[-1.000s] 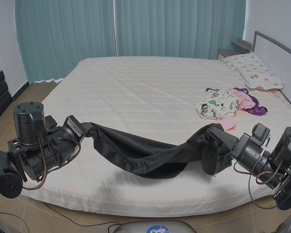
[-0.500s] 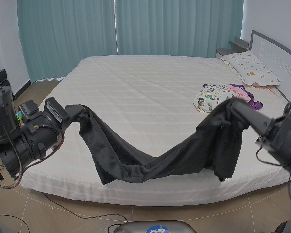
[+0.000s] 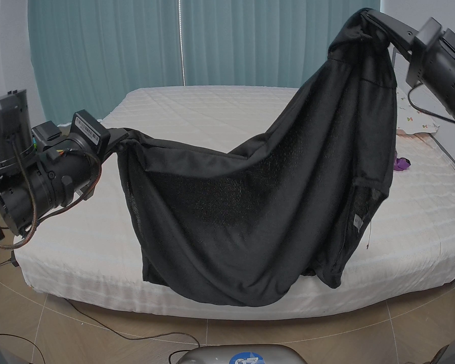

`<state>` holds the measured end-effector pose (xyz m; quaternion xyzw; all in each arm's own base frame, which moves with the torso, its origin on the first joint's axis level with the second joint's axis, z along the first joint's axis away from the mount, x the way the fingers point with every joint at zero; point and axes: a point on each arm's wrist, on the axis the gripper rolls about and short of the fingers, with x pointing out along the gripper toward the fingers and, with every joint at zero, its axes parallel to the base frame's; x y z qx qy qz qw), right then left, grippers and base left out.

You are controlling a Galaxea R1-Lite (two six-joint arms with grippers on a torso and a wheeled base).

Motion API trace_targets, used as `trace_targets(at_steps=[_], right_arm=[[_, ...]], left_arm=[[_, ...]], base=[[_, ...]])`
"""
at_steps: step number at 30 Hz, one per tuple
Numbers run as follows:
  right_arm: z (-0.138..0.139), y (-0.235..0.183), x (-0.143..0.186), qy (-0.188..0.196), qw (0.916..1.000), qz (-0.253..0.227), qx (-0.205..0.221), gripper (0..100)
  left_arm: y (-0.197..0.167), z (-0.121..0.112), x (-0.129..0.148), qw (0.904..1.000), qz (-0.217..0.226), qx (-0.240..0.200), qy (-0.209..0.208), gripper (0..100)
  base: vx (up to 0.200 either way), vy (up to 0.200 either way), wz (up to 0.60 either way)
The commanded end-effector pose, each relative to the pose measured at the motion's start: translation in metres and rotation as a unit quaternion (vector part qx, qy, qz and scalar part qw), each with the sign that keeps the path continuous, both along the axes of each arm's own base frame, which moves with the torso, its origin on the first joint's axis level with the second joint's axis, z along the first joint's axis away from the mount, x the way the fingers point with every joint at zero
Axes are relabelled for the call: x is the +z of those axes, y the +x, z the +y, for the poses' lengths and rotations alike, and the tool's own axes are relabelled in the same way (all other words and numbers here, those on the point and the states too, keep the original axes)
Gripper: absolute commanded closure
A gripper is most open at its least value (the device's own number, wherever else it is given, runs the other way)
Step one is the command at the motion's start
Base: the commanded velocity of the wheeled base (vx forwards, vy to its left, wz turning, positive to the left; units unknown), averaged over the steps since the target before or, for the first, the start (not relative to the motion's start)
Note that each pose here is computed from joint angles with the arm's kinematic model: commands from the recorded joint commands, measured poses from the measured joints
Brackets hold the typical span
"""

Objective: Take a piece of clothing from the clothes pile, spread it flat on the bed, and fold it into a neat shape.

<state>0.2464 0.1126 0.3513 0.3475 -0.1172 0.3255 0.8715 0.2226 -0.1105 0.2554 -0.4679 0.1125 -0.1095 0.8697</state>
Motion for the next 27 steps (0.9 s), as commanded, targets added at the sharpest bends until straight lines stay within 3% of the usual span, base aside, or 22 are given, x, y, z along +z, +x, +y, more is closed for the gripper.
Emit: trace_targets(at_steps=[1, 9, 27], right_arm=[[0.005, 0.116, -0.070, -0.042, 0.9894, 0.118, -0.073, 100], [0.008, 0.147, -0.125, -0.047, 0.9852, 0.142, -0.084, 100], [0.012, 0.175, -0.189, -0.062, 0.9729, 0.198, -0.101, 100]], left_arm=[[0.062, -0.013, -0.031, 0.9977, 0.061, 0.027, 0.014, 100], [0.098, -0.018, -0.048, 0.9959, 0.078, 0.041, 0.021, 100], [0.157, -0.027, -0.101, 0.9896, 0.125, 0.058, 0.041, 100]], base=[[0.200, 0.000, 0.00], [0.200, 0.000, 0.00], [0.189, 0.000, 0.00]])
